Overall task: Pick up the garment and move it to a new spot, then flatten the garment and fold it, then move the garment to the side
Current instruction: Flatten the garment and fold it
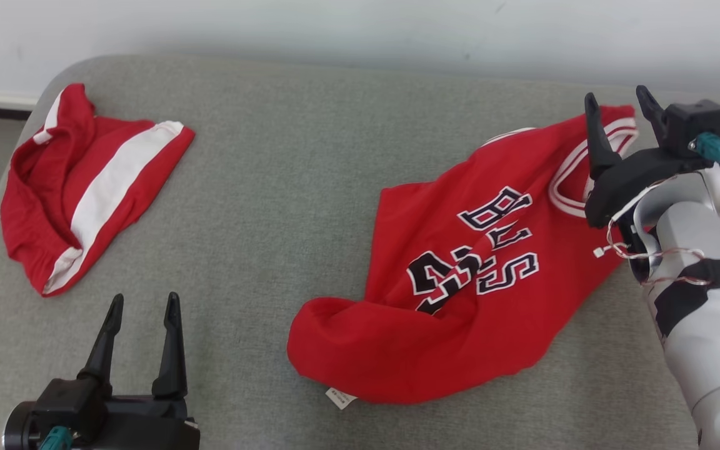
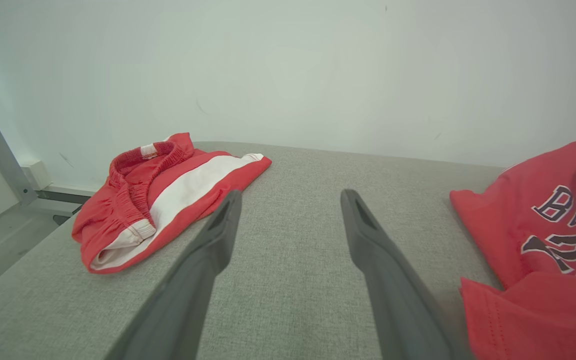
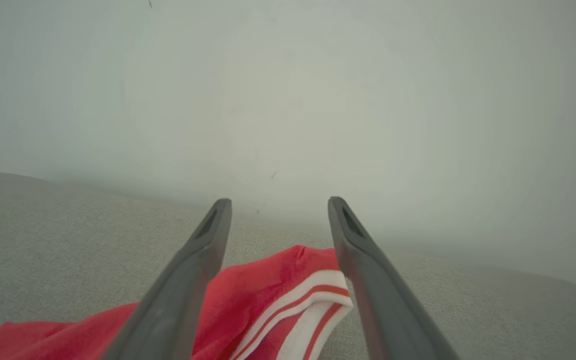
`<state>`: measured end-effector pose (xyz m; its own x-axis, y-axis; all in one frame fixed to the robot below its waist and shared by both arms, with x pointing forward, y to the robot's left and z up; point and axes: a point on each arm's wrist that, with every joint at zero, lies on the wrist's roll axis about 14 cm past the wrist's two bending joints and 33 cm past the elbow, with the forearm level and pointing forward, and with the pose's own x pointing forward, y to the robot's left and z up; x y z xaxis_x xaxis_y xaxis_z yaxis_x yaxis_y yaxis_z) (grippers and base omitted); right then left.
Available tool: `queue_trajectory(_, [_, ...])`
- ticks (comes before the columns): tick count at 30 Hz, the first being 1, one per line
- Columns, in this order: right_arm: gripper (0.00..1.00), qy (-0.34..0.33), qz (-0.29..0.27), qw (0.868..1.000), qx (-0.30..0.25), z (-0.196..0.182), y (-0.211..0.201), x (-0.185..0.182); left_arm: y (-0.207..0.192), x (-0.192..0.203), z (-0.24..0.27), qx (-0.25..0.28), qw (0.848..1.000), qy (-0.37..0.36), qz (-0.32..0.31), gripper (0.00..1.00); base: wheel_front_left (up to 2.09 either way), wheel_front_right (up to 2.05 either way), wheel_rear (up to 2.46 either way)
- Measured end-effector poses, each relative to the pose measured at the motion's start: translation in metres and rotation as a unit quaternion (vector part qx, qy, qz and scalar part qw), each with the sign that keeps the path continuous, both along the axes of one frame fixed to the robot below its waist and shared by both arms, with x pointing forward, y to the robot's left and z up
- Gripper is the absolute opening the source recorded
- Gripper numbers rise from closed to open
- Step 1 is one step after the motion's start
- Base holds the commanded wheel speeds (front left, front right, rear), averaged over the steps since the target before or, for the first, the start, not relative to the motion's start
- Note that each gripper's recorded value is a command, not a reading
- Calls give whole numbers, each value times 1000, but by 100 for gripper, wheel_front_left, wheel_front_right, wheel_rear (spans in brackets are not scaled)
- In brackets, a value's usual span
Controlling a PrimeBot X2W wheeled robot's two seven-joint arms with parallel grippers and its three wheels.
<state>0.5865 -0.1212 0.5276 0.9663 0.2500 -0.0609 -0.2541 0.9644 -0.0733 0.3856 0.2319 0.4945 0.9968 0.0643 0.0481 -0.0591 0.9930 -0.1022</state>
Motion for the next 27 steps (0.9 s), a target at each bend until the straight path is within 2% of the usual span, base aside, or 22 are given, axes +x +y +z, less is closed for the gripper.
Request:
queue_trajectory(7, [100,-58,-12,998,9,26,-21,-28,-8,1,8,0,1000,-12,-14,100,0,0,0])
queue_trajectory(11, [100,-51,-21,998,12,10,-37,-65,-15,-1,11,0,999,-18,-26,100,0,0,0])
queue_trajectory(18, [100,-70,-44,996,41,7,-56,-112,-26,-2,20,-2,999,-31,-43,100,0,0,0])
queue_trajectory(27, [100,-80,-76,991,80,-4,-60,-168,-27,-7,21,2,998,-32,-47,100,0,0,0])
